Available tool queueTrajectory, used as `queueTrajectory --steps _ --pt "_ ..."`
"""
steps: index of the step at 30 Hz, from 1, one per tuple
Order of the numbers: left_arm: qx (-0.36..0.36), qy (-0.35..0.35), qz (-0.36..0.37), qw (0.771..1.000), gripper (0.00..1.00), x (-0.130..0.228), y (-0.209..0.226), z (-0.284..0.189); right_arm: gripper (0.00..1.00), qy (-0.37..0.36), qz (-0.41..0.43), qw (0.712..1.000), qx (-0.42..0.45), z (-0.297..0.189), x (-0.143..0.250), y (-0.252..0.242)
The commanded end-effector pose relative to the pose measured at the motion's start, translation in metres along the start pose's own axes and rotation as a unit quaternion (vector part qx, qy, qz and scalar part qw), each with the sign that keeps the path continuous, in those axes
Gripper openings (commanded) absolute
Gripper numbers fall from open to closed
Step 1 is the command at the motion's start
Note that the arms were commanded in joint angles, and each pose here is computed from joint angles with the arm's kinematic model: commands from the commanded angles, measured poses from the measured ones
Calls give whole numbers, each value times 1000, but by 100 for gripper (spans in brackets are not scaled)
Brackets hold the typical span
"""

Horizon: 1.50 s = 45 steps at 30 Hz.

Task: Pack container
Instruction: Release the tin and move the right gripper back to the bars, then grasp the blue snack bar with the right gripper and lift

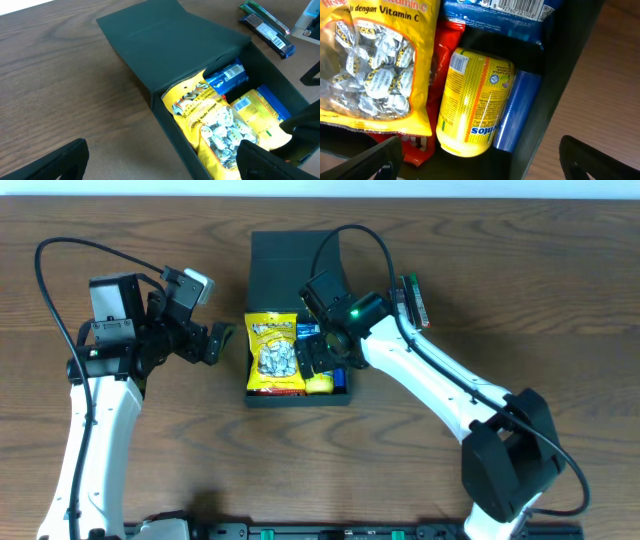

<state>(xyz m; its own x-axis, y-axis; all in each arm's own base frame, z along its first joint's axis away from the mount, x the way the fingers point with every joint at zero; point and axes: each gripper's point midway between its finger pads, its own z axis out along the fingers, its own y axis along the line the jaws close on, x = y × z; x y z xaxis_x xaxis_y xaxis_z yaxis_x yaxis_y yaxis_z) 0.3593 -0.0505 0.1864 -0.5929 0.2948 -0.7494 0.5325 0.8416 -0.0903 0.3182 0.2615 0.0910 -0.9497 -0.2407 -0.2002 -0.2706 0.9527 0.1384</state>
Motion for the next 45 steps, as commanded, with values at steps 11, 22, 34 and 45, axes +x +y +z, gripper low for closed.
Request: queueTrajectory --steps 11,22,34,45 --pt "-4 -7 9 1000 95 -9 2 -3 99 -68 42 994 72 -31 -39 -50" --pt "-4 -7 9 1000 95 -9 2 -3 92 -133 135 973 129 -46 -87 -183" --pt "-4 -7 9 1000 95 -9 2 -3 83 -54 110 984 127 34 -77 -205" --pt "-4 -7 3 1000 95 -9 2 -3 66 -52 102 987 116 55 -80 -197"
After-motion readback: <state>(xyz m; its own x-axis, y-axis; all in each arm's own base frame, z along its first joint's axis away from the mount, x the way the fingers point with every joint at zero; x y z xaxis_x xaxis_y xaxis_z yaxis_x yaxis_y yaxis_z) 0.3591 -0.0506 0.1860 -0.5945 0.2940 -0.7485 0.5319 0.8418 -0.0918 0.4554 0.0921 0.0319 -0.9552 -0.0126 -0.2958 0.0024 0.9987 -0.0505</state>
